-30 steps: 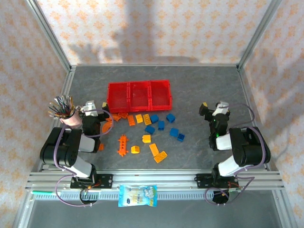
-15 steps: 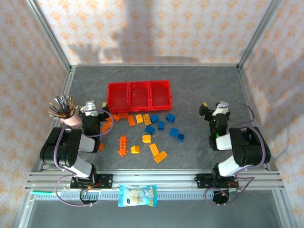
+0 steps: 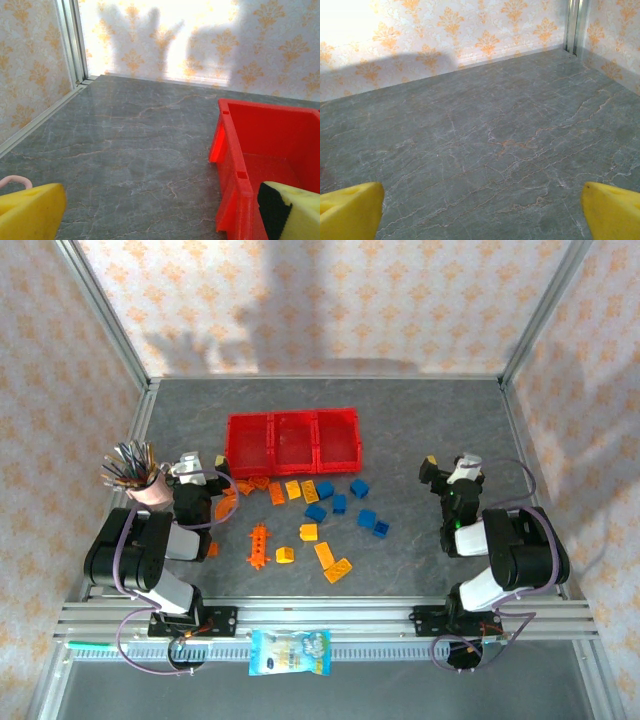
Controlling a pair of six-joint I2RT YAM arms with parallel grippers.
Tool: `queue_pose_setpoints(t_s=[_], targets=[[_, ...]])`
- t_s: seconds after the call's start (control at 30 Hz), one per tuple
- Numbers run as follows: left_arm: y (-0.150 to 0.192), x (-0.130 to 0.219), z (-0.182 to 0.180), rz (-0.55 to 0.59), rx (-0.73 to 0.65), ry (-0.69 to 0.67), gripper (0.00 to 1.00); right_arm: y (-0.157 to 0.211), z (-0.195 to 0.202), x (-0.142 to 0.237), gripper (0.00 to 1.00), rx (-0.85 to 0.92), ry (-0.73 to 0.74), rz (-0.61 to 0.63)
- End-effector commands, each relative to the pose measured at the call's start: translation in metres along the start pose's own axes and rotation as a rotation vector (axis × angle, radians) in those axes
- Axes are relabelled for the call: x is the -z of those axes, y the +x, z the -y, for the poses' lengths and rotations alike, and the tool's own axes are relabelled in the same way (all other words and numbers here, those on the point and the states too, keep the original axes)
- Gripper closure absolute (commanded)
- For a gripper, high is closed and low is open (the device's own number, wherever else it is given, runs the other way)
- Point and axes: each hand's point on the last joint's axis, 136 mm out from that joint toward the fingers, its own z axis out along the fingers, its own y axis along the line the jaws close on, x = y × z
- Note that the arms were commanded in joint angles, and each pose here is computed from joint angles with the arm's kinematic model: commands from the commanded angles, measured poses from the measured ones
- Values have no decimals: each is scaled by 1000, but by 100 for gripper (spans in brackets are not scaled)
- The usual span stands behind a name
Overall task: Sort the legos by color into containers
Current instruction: Pick up the lego from the middle-left of the table.
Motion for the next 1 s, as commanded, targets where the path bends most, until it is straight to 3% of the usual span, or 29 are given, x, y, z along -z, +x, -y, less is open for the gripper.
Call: queue_pose_setpoints(t_s=[0.0, 0.23, 0.6, 0.73, 0.83, 0.97], targets=[[-16, 2, 1, 55, 11, 8, 1, -14, -2, 0, 0, 7, -9, 50], [-29, 11, 1, 81, 17, 19, 1, -25, -3, 6, 0, 1, -14, 72], [-57, 14, 13, 16, 114, 70, 1, -59, -5, 14, 0, -116, 10, 24], [-69, 12, 23, -39, 222, 115, 1, -77, -16, 24, 0, -294, -40, 6], [-73, 11, 38, -83, 278, 185, 1, -63, -7, 26, 0, -475, 41, -95], [-64, 11, 37, -114, 429, 189, 1, -53, -22, 27, 0, -488, -29, -180]])
